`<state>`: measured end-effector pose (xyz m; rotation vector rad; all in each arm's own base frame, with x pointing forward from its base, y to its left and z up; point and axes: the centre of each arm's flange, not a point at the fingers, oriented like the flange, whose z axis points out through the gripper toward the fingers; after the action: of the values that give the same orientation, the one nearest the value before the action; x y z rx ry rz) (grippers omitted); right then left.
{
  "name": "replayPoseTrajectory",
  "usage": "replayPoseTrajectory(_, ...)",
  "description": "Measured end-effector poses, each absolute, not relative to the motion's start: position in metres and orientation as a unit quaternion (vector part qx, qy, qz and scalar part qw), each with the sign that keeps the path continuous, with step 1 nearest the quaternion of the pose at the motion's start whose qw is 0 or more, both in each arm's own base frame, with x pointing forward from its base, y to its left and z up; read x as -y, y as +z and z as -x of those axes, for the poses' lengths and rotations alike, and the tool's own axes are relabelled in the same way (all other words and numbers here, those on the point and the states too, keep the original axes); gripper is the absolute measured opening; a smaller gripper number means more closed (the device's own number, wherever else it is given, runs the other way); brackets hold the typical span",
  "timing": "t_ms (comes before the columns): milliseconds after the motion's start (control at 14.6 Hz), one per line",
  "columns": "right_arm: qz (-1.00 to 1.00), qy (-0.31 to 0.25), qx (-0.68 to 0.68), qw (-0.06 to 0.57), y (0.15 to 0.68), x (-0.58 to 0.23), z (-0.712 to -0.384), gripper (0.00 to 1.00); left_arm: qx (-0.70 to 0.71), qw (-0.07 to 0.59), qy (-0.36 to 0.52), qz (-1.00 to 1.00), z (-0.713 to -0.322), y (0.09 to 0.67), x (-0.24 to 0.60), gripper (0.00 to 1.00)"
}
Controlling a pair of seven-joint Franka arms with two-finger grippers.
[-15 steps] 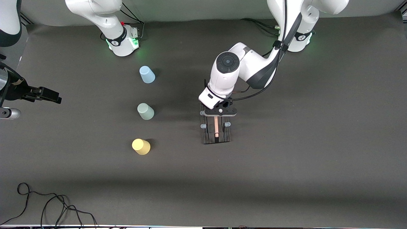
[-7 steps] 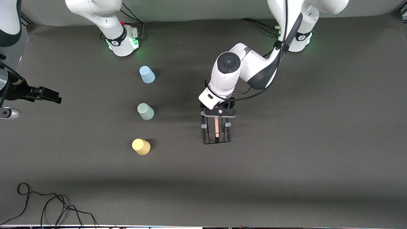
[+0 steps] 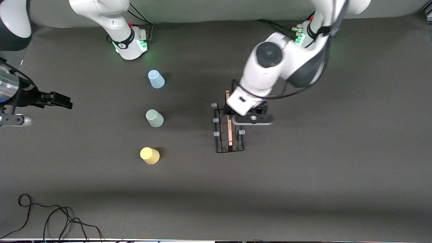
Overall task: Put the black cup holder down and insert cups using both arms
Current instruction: 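Open the left gripper and withdraw while the right gripper reaches the green cup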
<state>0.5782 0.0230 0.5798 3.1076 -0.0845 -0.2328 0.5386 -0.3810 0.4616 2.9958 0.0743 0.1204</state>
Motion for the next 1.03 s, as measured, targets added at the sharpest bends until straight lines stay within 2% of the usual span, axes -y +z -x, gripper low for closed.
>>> replayPoseTrajectory(273, -0.998, -0.067, 0.015, 0.014, 0.538, -0.056, -0.582, 1.00, -0.027, 0.063, 0.040, -0.997, -0.562, 0.517, 0.289, 1.00)
replayPoseTrajectory(615, -0.997, -0.065, 0.033, 0.002, 0.469, -0.087, -0.566, 1.00, -0.038, 0.042, 0.021, -0.998, -0.579, 0.525, 0.199, 1.00)
replayPoseTrajectory(1025, -0.996, -0.087, 0.035, 0.011, 0.401, -0.118, -0.536, 1.00, -0.045, 0.010, 0.051, -0.998, -0.559, 0.560, 0.068, 1.00)
